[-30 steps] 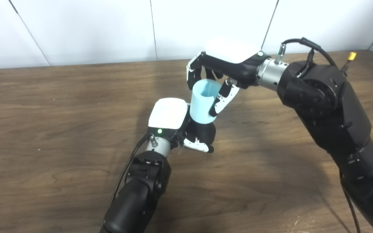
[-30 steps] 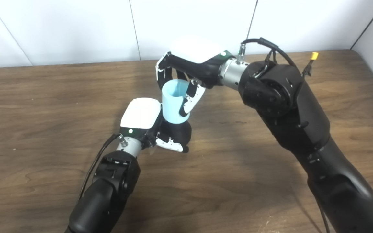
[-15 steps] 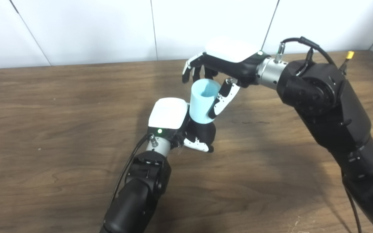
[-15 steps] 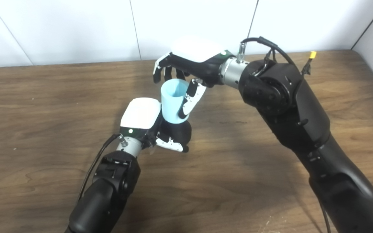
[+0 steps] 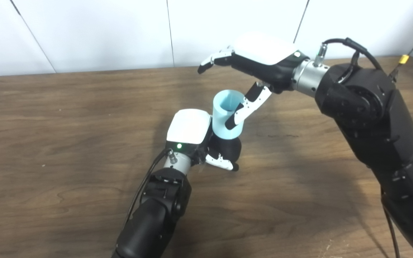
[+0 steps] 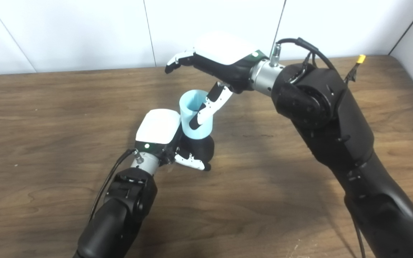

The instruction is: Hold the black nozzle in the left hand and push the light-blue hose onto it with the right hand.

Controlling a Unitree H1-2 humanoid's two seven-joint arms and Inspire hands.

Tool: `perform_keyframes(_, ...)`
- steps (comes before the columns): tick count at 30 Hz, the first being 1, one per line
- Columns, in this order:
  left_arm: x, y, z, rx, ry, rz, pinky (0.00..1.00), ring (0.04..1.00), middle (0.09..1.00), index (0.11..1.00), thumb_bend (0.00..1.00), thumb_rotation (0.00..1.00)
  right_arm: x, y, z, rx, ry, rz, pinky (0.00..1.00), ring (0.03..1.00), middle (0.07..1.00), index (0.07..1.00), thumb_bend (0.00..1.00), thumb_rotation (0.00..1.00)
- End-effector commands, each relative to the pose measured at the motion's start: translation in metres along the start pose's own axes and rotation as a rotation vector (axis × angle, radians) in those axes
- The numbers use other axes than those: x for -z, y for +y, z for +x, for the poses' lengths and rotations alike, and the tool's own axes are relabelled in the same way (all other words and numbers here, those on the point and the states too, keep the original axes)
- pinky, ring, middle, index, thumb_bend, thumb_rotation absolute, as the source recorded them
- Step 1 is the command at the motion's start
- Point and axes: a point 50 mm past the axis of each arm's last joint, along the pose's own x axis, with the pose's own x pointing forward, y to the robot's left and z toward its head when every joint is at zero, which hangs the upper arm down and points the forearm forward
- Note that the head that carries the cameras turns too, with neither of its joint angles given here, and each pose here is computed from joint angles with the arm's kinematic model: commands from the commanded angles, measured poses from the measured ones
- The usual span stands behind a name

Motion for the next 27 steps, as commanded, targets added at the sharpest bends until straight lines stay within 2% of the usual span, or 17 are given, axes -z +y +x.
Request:
perform_keyframes(1, -0.009, 0.016, 0.004, -0.063, -0.023, 0.011, 0.37, 0.496, 0.509, 0.473, 0.52, 0.0, -0.004, -0.021, -0.009, 0.077, -0.016, -0.055, 0.82, 0.877, 0.854, 0.815, 0.95, 0.59)
perform_keyframes(5, -0.009, 0.016, 0.004, -0.061, -0.024, -0.004, 0.37, 0.494, 0.503, 0.475, 0.52, 0.0, -0.01, -0.016, -0.02, 0.103, -0.043, -0.102, 0.92, 0.919, 0.882, 0.852, 0.87, 0.73)
perform_keyframes(10, -0.008, 0.015, 0.004, -0.058, -0.021, -0.006, 0.35, 0.472, 0.477, 0.483, 0.53, 0.0, -0.015, -0.007, -0.036, 0.081, -0.054, -0.145, 0.94, 0.95, 0.923, 0.909, 0.84, 0.83)
perform_keyframes(14, -0.008, 0.015, 0.004, -0.055, -0.025, -0.022, 0.36, 0.483, 0.489, 0.481, 0.53, 0.0, -0.015, 0.003, -0.046, 0.069, -0.054, -0.138, 0.96, 0.978, 0.958, 0.943, 0.81, 0.86)
perform_keyframes(18, -0.006, 0.014, 0.004, -0.065, -0.028, -0.039, 0.37, 0.486, 0.491, 0.48, 0.52, 0.0, -0.013, 0.022, -0.052, 0.06, -0.053, -0.133, 0.97, 0.999, 0.995, 0.983, 0.8, 0.91)
perform_keyframes(27, -0.007, 0.015, 0.005, -0.051, -0.018, -0.024, 0.37, 0.494, 0.497, 0.479, 0.52, 0.0, -0.014, 0.05, -0.058, -0.008, -0.042, -0.11, 1.0, 1.0, 1.0, 1.0, 0.79, 0.94)
